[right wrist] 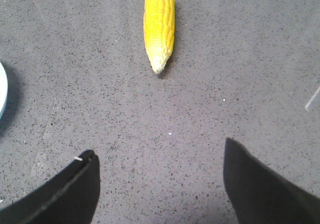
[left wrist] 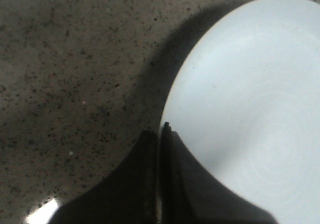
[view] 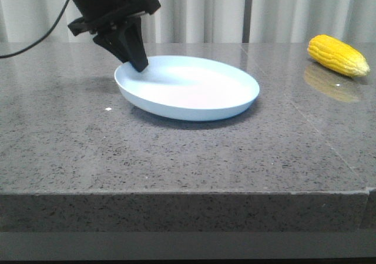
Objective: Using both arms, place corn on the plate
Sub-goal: 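Push the plate toward the table center with the left gripper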
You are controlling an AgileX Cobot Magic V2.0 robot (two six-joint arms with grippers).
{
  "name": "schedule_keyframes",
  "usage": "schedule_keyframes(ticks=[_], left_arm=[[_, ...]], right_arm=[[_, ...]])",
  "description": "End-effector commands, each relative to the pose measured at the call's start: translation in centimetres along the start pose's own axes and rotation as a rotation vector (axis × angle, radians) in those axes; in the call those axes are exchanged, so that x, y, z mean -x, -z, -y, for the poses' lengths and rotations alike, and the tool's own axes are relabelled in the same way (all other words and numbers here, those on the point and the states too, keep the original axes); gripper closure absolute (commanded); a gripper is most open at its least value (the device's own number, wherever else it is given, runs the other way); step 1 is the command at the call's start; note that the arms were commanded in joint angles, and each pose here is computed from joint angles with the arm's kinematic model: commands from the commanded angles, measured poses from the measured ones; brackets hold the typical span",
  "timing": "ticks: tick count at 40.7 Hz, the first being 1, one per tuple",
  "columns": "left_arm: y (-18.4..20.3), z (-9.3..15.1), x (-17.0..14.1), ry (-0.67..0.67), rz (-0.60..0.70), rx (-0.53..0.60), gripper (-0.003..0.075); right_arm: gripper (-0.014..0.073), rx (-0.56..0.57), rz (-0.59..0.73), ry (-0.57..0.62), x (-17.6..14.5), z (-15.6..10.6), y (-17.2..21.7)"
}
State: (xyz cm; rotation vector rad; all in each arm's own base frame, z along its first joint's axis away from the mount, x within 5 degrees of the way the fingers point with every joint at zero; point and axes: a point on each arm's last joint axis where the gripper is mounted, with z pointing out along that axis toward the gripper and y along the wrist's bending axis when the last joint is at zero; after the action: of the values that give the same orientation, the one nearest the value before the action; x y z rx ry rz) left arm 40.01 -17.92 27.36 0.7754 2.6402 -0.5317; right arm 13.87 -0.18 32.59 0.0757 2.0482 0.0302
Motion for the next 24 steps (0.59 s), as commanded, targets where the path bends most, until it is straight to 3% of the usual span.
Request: schedule_keyframes(ticks=[1, 5, 10, 13, 24], left_arm=[[2.7, 1.4, 0.8, -0.020, 0.076, -0.020, 0.0713], [2.7, 1.5, 0.7, -0.022, 0.061, -0.022, 0.0581], [3.0, 1.1, 0.6, -0.025, 0.059, -0.002, 0.0318], [3.3, 0.7, 0.4, -0.024, 0.051, 0.009, 0.0239], [7.7, 1.2, 0.1, -0.057, 0.111, 0.173, 0.0226]], right_arm=[[0.0053, 0.000, 0.105, 0.022, 1.5, 0.0, 0.4], [0.0053, 0.000, 0.105, 0.022, 1.5, 0.0, 0.4], [0.0053, 0.000, 0.105, 0.022, 1.5, 0.0, 0.4], [0.0053, 0.000, 0.105, 0.022, 1.5, 0.0, 0.4], [0.0053, 0.000, 0.105, 0.022, 1.5, 0.0, 0.4]])
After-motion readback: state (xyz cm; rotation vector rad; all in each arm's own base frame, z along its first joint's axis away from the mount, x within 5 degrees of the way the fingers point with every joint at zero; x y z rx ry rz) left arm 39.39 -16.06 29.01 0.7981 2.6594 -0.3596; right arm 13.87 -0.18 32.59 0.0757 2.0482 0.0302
